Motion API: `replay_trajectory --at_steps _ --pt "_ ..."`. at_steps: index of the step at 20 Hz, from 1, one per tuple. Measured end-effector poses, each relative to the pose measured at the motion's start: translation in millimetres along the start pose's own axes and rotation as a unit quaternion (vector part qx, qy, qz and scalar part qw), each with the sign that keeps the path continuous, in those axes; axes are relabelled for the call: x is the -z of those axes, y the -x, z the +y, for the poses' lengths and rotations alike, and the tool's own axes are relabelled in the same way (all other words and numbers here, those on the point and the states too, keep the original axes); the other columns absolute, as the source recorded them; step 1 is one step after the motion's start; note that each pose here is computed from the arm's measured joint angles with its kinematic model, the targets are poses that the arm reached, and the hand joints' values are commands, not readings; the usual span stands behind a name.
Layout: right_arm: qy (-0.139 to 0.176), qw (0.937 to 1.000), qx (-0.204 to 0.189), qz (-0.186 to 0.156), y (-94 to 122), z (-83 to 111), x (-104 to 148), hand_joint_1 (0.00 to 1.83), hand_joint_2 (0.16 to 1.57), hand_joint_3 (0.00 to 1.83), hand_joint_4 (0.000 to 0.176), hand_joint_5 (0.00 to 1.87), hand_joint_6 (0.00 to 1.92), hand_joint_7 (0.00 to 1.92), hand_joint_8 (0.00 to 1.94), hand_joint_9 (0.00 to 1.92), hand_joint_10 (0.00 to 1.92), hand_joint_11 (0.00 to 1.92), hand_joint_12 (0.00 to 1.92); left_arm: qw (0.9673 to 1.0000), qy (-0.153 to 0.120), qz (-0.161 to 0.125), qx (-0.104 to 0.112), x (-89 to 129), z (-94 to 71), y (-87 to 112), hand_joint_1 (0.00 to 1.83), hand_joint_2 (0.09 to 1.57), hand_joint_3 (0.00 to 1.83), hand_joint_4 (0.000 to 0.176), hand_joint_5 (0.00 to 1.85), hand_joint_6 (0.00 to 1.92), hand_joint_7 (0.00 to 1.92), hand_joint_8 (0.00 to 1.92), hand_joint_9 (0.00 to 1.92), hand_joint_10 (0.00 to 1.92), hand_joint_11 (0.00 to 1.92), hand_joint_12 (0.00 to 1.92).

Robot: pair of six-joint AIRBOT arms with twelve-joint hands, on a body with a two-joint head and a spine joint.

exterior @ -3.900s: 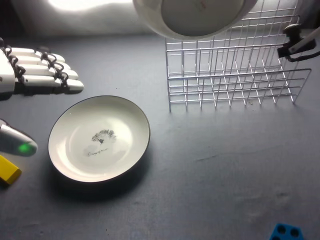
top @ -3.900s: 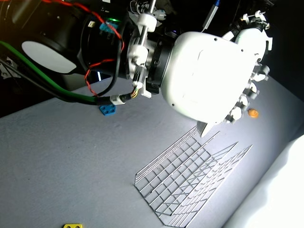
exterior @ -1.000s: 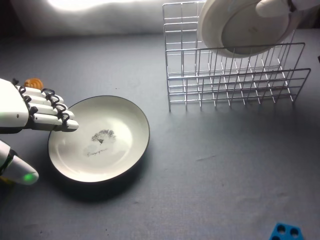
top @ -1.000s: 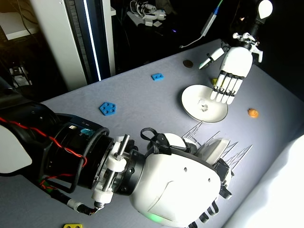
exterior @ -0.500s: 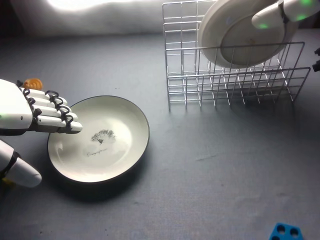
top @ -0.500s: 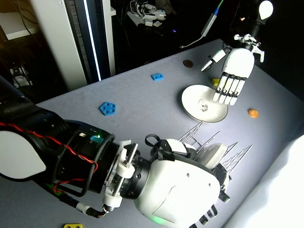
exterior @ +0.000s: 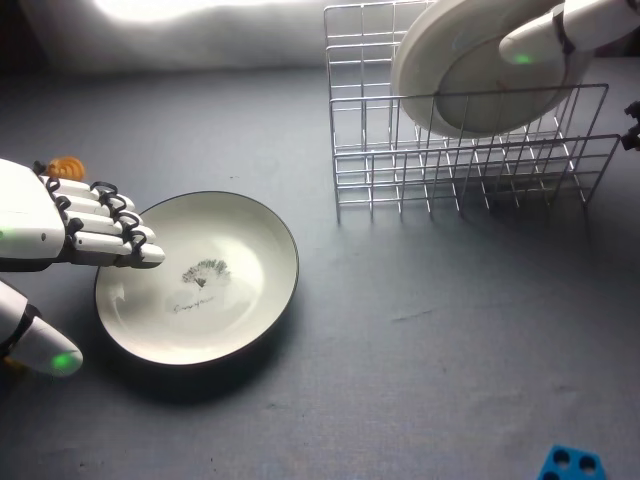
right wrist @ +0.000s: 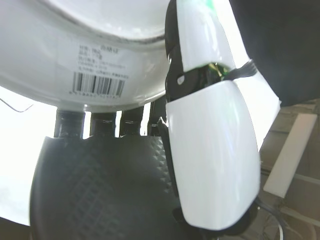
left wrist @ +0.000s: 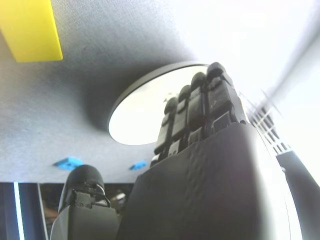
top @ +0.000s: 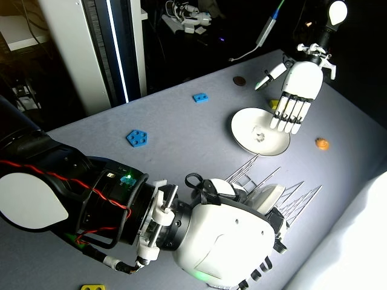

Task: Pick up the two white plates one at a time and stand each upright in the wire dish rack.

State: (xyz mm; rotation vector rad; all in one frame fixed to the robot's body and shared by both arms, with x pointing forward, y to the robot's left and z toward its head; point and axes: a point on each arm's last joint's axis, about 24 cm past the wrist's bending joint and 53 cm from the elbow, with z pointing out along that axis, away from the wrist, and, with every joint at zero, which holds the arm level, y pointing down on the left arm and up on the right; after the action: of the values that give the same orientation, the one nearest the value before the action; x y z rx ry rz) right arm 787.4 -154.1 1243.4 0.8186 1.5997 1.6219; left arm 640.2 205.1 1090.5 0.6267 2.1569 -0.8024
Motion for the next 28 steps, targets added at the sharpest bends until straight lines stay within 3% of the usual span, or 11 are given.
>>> replay_trajectory --at_steps 1,2,3,4,5,6,8,9,10,16,28 --pt "0.001 1.0 0.002 0.001 -1 0.3 0 1.25 1.13 0.0 0.0 0.98 1.06 0.94 0.99 0.86 0.79 0.75 1.21 1.0 0.0 0.0 0.0 0 0.0 0.0 0.0 1.08 0.0 0.0 0.01 0.0 0.0 0.0 0.0 0.0 0.0 0.0" --pt "0.001 1.0 0.004 0.002 -1 0.3 0 1.22 1.13 0.0 0.0 0.99 1.05 0.93 0.99 0.9 0.57 0.72 1.22 1.0 0.0 0.0 0.0 0 0.1 0.0 0.0 1.08 0.0 0.0 0.0 0.0 0.0 0.0 0.0 0.0 0.0 0.0" --pt "0.002 1.0 0.005 0.003 -2 0.3 -1 1.21 1.13 0.0 0.016 0.95 1.1 0.95 0.98 0.96 0.41 0.69 1.22 1.0 0.0 0.0 0.0 0 -0.4 -0.1 0.0 1.07 0.0 0.0 0.0 0.0 0.0 0.0 0.0 0.0 0.0 0.0" --pt "0.002 1.0 0.007 0.003 -2 0.7 -1 1.21 1.14 0.0 0.02 0.91 1.15 0.96 0.98 0.97 0.39 0.66 1.25 1.0 -0.001 0.0 0.0 0 -0.8 -0.2 0.0 1.08 0.0 0.0 0.02 0.01 0.0 0.0 0.0 0.0 0.0 0.0" --pt "0.002 1.0 0.009 0.004 -3 -0.8 0 1.16 1.13 0.0 0.0 0.93 1.06 0.92 0.59 0.97 0.36 0.63 1.25 1.0 -0.001 0.0 0.0 0 -0.7 -0.2 0.0 1.08 0.0 0.0 0.02 0.01 0.0 0.0 0.0 0.0 0.0 0.0" --pt "0.005 0.9999 0.011 0.007 -4 -0.1 0 1.15 1.14 0.0 0.0 0.92 1.06 0.95 0.36 0.95 0.34 0.6 1.28 1.0 -0.001 0.0 0.0 0 -0.6 -0.3 0.0 1.08 0.0 0.0 0.01 0.0 0.0 0.0 0.0 0.0 0.0 0.0" --pt "0.006 0.9998 0.014 0.01 -5 -0.4 0 1.15 1.14 0.0 0.0 0.92 1.07 0.97 0.25 0.94 0.33 0.55 1.31 1.0 0.0 0.0 0.0 0 -0.6 -0.1 0.0 1.07 0.0 0.0 0.0 0.0 0.0 0.0 0.0 0.0 0.0 0.0" --pt "0.007 0.9998 0.014 0.012 -7 -0.8 0 1.17 1.04 0.0 0.0 0.8 0.41 0.97 0.12 0.9 0.29 0.49 1.3 1.0 0.001 0.0 -0.001 0 0.0 -0.2 0.0 1.07 0.0 0.0 0.0 0.0 0.0 0.0 0.0 0.0 0.0 0.0" --pt "0.008 0.9997 0.016 0.014 -8 -1.4 0 1.15 1.04 0.0 0.0 0.83 0.26 0.97 0.07 0.89 0.26 0.46 1.29 1.0 0.003 0.001 -0.003 -1 1.0 -0.8 0.0 1.07 0.0 0.0 0.01 0.01 0.0 0.0 0.0 0.0 0.0 0.0" --pt "0.014 0.9996 0.016 0.02 -12 -0.7 0 1.15 1.04 0.0 0.0 0.86 0.05 0.93 0.0 0.84 0.18 0.38 1.31 0.9999 0.011 -0.001 -0.005 0 4.8 0.8 0.0 1.07 0.0 0.0 0.02 0.01 0.0 0.0 0.0 0.0 0.0 0.0" --pt "0.023 0.999 0.027 0.027 -16 4.4 -1 1.1 1.01 0.0 0.0 0.76 0.0 0.79 0.0 0.7 0.09 0.21 1.31 0.9995 0.03 -0.006 -0.013 0 13.8 2.2 0.0 1.07 0.0 0.0 0.02 0.0 0.0 0.0 0.0 0.0 0.0 0.0"
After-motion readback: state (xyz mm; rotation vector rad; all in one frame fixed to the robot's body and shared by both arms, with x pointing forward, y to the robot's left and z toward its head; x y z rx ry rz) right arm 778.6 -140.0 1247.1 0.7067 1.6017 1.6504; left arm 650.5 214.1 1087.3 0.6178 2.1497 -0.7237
